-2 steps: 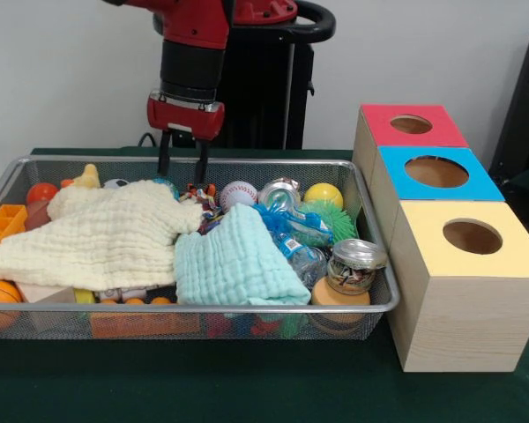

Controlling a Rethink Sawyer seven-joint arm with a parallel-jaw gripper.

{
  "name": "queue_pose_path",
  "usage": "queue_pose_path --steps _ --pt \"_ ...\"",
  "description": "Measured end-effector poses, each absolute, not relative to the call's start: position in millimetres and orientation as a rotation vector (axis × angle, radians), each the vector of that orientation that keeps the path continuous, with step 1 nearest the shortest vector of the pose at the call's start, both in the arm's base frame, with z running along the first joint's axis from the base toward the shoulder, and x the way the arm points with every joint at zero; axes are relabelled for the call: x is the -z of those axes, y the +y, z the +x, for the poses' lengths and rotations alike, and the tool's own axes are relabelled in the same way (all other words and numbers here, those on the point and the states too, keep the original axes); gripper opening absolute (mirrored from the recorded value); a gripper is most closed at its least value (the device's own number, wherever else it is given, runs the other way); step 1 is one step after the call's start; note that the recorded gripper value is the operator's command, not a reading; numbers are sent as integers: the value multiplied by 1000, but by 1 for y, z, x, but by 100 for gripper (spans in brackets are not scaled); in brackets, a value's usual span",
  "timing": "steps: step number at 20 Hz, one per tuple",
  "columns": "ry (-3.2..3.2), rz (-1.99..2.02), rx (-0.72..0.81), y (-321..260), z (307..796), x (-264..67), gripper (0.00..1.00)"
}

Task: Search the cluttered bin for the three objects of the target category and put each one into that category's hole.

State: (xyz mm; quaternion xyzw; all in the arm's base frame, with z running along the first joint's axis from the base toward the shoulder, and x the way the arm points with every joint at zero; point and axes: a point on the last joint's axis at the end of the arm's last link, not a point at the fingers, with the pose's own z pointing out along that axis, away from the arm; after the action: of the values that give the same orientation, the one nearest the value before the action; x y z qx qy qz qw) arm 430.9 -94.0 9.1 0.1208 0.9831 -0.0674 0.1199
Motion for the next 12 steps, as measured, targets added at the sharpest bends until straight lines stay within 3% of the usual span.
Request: queue_pose_path --steps 12 --pt "2858 361 177 -67 428 -2 100"
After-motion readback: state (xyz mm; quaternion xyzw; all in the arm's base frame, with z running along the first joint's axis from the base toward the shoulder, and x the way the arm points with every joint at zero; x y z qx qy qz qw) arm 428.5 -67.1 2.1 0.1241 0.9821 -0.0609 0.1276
